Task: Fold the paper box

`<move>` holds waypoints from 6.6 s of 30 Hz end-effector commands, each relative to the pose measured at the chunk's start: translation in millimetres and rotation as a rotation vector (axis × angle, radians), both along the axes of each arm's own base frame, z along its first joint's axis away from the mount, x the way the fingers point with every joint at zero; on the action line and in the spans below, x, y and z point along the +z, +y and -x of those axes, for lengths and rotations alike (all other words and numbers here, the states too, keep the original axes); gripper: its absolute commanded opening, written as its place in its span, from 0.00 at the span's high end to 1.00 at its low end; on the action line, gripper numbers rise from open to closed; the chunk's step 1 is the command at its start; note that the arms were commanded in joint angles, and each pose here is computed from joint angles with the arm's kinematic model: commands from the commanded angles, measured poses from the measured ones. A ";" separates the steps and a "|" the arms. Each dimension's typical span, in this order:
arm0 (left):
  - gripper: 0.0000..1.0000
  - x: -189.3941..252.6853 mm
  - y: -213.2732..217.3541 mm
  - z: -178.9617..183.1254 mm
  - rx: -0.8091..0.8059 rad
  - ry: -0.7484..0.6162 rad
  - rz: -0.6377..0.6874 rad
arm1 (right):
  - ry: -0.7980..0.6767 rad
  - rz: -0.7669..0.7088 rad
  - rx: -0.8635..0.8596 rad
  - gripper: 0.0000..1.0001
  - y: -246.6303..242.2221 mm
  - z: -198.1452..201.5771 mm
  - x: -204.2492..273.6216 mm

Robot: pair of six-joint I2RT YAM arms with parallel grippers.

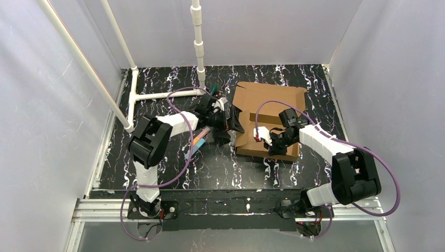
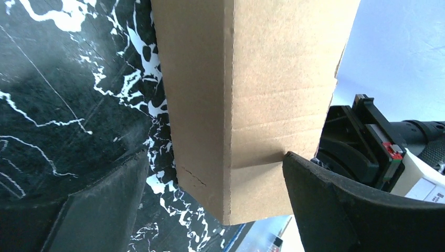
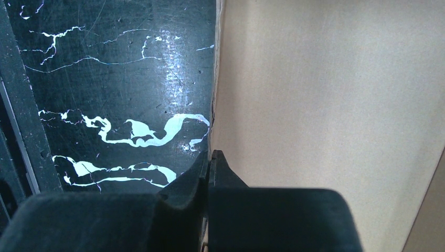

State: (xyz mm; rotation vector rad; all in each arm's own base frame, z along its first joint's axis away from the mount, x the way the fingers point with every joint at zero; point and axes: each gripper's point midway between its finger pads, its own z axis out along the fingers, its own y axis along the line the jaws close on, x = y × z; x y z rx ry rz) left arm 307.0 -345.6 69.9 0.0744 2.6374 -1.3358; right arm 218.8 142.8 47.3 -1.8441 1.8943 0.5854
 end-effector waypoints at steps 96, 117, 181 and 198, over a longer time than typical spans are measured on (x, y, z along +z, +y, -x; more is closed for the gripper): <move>0.72 -15.5 65.9 -37.9 0.095 -0.395 -0.961 | 0.027 0.017 0.058 0.66 30.1 19.2 -10.7; 0.82 -21.7 58.5 -7.2 0.012 -0.250 -0.842 | 0.004 0.015 0.058 0.65 30.2 16.3 -6.8; 0.63 -26.9 148.0 -36.2 -0.394 -0.306 -0.681 | -0.076 -0.392 -0.119 0.14 10.8 11.1 89.6; 0.66 -35.2 162.0 -46.8 -0.362 -0.320 -0.777 | -0.076 -0.395 -0.119 0.13 10.8 11.8 90.3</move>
